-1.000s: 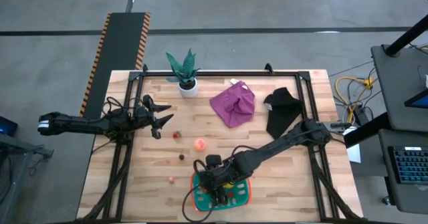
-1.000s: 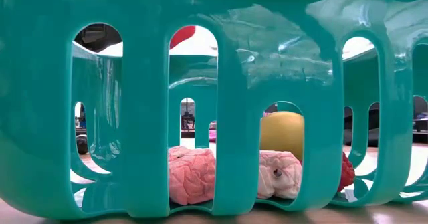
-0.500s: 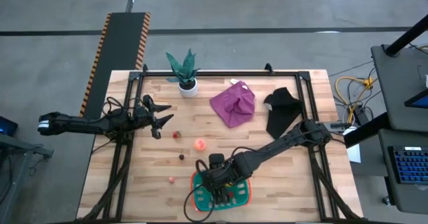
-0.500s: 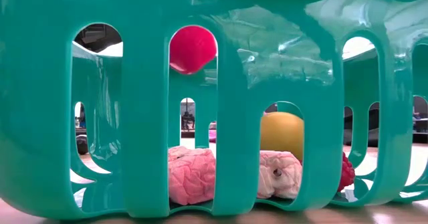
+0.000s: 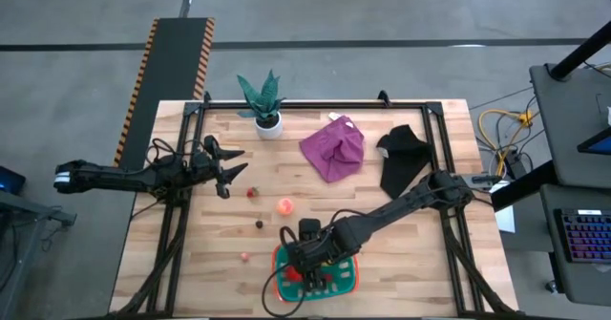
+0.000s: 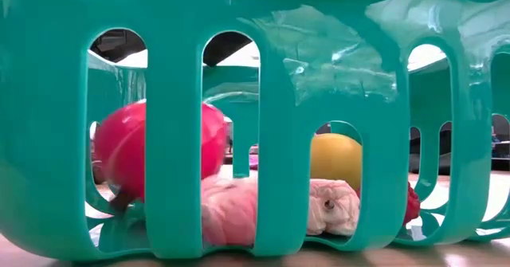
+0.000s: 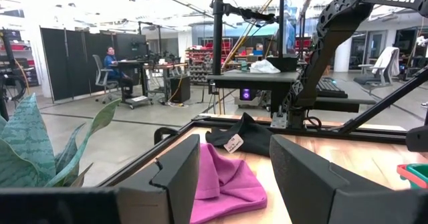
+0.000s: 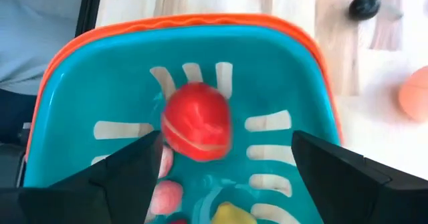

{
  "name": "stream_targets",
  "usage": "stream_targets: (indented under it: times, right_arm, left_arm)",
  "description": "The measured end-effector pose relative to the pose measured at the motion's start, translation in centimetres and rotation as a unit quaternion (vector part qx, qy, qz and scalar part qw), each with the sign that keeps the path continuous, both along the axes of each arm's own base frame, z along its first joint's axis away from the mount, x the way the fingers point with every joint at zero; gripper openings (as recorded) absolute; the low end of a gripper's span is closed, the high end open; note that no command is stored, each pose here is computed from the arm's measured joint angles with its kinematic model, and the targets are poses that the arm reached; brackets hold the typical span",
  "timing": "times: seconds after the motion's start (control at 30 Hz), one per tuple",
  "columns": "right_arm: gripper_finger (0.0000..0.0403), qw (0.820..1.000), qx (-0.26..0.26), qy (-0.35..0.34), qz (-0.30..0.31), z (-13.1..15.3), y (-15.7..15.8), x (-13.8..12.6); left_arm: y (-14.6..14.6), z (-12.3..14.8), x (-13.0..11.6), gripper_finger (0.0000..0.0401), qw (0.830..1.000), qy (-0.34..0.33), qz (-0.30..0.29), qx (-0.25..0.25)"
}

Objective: Pick and placing Produce into tupperware
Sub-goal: Put the red strawberry into the green basket

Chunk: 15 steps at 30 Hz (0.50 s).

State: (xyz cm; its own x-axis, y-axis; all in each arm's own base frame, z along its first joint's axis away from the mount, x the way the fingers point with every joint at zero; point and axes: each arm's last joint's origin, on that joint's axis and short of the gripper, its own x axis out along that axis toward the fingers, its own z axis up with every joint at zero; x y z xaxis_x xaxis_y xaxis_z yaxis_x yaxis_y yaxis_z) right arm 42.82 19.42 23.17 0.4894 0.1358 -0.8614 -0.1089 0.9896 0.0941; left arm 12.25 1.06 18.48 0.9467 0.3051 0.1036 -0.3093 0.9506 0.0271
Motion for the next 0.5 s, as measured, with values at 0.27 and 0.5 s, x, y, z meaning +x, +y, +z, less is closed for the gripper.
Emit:
stream_targets:
  times: [0.27,0.5]
  right_arm:
    - [0.0294,0.991,-0.090,-0.095,-0.004,5.2,-1.4,-1.3]
    - [0.0229,0.973,-0.129,-0.190,0.037,12.8,-3.3,-5.8]
  left_arm:
    - [0.0,0.0,0.0,0.0169,1.000,-0.001,0.000,-0.001]
    - [0.0,0.0,0.0,0.0169,1.000,-0.002,-0.001,-0.001]
